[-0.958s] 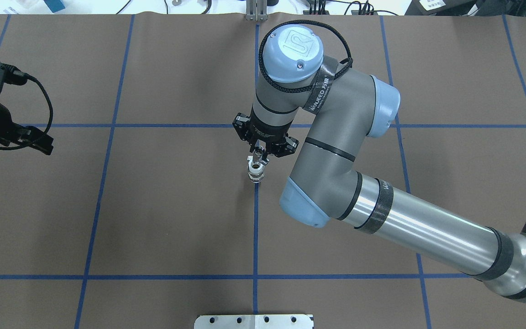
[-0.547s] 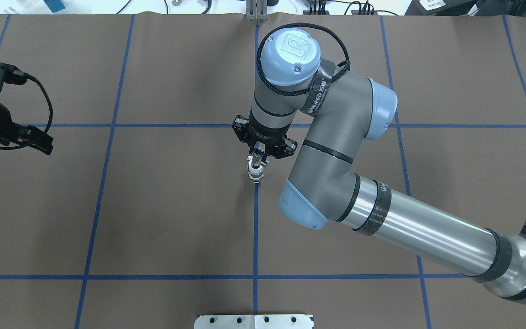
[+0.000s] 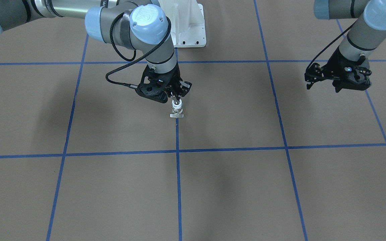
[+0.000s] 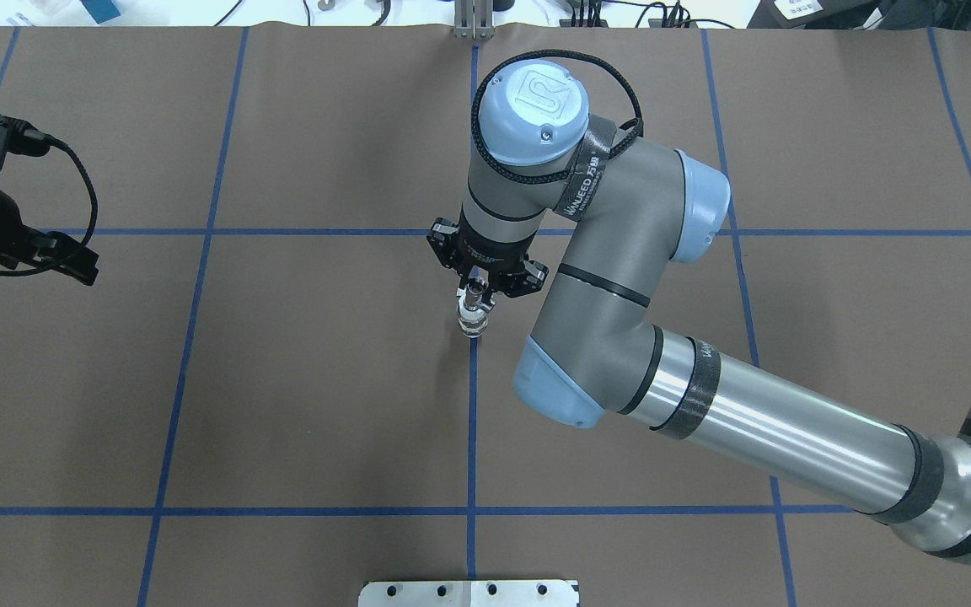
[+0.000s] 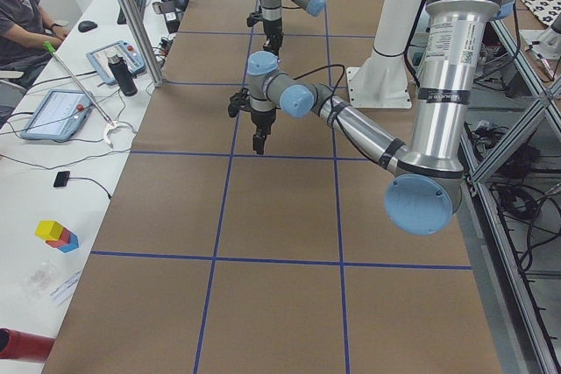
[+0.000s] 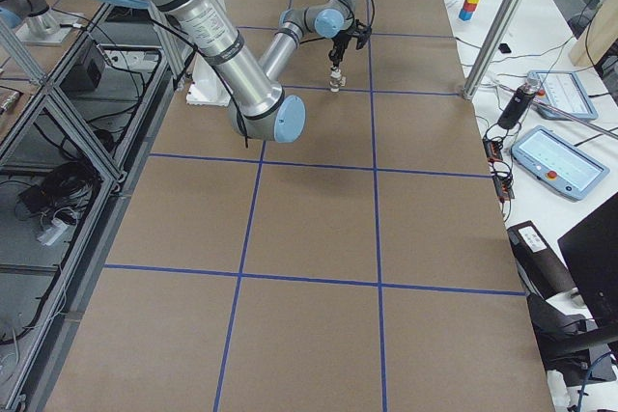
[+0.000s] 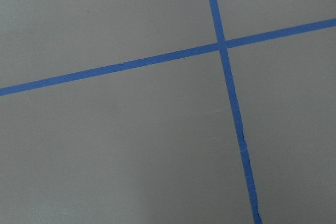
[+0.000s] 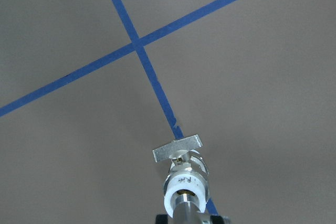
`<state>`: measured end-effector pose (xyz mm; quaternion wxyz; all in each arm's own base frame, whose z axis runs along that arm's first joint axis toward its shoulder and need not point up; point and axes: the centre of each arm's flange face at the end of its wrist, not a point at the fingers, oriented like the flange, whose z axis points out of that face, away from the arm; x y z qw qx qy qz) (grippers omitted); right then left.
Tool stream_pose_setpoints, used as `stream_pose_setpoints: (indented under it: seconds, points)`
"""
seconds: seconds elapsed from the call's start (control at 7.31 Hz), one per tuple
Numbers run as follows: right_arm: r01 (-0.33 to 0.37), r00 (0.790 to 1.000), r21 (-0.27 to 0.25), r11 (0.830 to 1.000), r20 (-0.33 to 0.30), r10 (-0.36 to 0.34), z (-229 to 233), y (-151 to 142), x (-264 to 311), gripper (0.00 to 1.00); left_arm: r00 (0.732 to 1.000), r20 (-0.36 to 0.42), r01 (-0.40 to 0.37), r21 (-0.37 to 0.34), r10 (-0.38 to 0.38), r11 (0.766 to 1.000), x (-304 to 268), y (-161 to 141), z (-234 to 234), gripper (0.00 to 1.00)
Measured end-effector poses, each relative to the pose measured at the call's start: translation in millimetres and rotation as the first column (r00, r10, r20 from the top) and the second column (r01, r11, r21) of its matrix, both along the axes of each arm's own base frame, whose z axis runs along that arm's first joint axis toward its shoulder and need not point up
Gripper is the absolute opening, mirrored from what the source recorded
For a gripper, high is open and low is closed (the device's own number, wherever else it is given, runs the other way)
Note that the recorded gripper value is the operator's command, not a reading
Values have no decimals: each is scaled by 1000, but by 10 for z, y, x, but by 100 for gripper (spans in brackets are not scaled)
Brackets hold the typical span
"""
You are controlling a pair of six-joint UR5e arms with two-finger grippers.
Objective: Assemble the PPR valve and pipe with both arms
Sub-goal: 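Lower the fitting with the right gripper onto the valve top and press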
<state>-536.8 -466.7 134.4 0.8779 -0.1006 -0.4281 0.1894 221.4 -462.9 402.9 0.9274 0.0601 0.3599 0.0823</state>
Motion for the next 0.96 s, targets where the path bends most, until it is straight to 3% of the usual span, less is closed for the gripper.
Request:
stream_pose_setpoints:
  seconds: [0.96]
  points:
    - [-1,1000,2,1000,7,1,73,-50,-87,0,1000,-1,0,1,0,1000,-1,1,-5,99]
